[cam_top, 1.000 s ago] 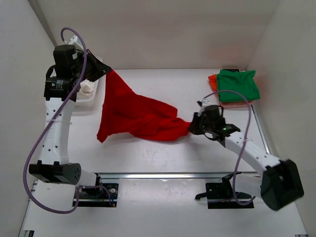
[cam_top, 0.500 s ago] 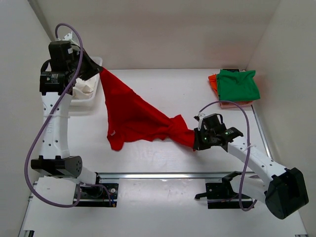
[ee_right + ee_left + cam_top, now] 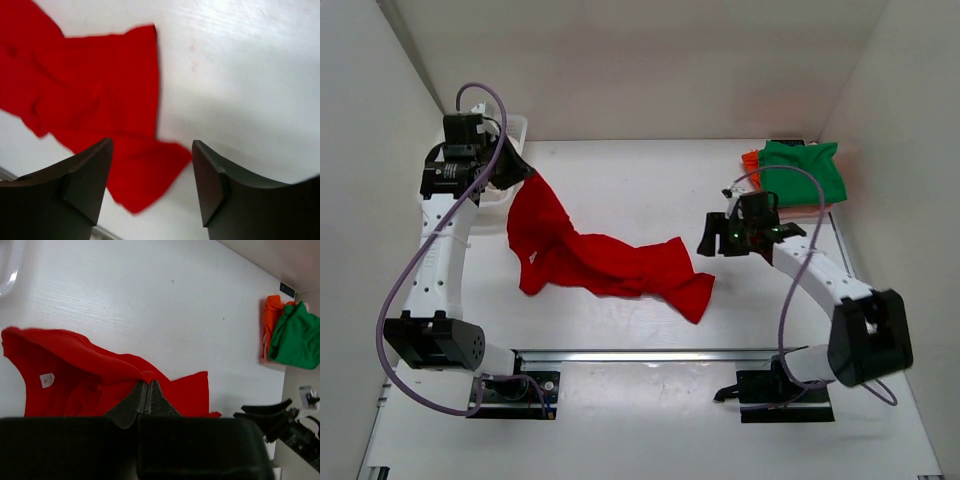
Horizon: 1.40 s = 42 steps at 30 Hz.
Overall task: Fold and stack the t-shirts
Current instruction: Flatten out the tshirt
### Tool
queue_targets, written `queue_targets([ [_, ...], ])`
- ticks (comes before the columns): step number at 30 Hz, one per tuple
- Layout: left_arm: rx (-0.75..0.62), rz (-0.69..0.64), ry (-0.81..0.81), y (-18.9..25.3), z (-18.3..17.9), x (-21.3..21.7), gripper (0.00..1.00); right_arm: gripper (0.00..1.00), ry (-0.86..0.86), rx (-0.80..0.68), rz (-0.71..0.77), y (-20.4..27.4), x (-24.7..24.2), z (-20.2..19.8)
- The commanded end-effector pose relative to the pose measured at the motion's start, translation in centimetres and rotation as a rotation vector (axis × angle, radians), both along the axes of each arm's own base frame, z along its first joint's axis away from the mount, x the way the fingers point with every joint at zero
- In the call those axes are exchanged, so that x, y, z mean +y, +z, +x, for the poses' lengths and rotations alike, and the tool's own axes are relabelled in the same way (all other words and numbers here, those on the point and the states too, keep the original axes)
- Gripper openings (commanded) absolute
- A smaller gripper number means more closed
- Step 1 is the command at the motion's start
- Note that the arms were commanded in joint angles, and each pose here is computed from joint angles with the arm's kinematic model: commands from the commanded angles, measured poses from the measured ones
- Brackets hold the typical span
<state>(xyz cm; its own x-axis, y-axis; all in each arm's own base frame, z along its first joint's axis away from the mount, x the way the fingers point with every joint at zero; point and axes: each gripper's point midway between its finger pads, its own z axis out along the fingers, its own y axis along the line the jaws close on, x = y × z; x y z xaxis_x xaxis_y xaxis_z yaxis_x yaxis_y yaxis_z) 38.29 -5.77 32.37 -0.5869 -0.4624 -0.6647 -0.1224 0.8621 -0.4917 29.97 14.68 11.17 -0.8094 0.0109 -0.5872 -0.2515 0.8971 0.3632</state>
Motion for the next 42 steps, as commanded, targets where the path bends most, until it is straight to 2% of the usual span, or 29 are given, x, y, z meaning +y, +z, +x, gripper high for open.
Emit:
queue_targets([
  [1, -0.092, -0.002, -0.031, 1.9, -1.4, -0.5, 0.0, 0.63, 0.038, -0.11, 0.061, 0.1, 3.7, 5.2],
  [4, -0.077, -0.006, -0.057, 0.7, -1.8, -1.0, 0.0, 0.68, 0.046, -0.098, 0.072, -1.4, 4.9, 7.6],
  [7, -0.068, -0.014, -0.06, -0.4, -1.9, -0.9, 0.0, 0.71, 0.068, -0.064, 0.015, -4.1, 6.5, 9.2],
  [16, -0.042, -0.031, -0.071, -2.5, -2.5, -1.4, 0.0, 0.72, 0.141, 0.03, -0.127, -9.5, 9.6, 8.9],
  [17, -0.037, -0.032, -0.062, -2.7, -2.5, -1.1, 0.0, 0.53, 0.147, 0.047, -0.138, -9.6, 9.9, 8.7],
  [18, -0.04, -0.035, -0.062, -2.7, -2.7, -1.1, 0.0, 0.15, 0.149, 0.063, -0.143, -10.0, 10.0, 8.8],
  [19, -0.029, -0.037, -0.063, -3.0, -3.0, -1.1, 0.0, 0.0, 0.153, 0.087, -0.162, -10.3, 10.0, 8.5],
  [21, -0.043, -0.03, -0.064, -2.5, -3.3, -1.0, 0.0, 0.01, 0.162, 0.119, -0.188, -10.1, 9.8, 7.4],
  [25, -0.1, -0.004, -0.066, -0.5, -3.4, -1.0, 0.0, 0.0, 0.135, -0.013, -0.223, -4.0, 9.1, 8.1],
  [28, -0.217, 0.004, -0.078, 4.0, -3.6, -1.1, 0.0, 0.0, 0.112, -0.162, -0.211, 2.7, 8.1, 8.7],
  [30, -0.337, 0.027, -0.031, 8.2, -4.1, -0.3, 0.0, 0.0, 0.088, -0.282, -0.174, 7.6, 7.2, 9.0],
  [32, -0.498, 0.035, 0.005, 13.6, -6.3, 0.2, 0.0, 0.0, 0.06, -0.415, -0.118, 13.7, 5.9, 7.7],
  [33, -0.533, 0.048, 0.027, 14.7, -6.6, 0.6, 0.0, 0.0, 0.037, -0.459, -0.099, 15.3, 5.2, 7.6],
  [36, -0.735, 0.084, 0.07, 22.4, -11.0, 1.3, 0.0, 0.0, 0.0, -0.674, -0.009, 23.9, 2.6, 4.0],
  [40, -0.871, 0.056, 0.048, 28.0, -16.2, 0.6, 0.0, 0.0, -0.014, -0.827, 0.037, 30.4, -0.4, 0.0],
  [42, -0.937, 0.032, 0.089, 30.2, -19.0, 1.4, 0.0, 0.0, -0.01, -0.866, 0.054, 32.3, -1.5, -2.3],
])
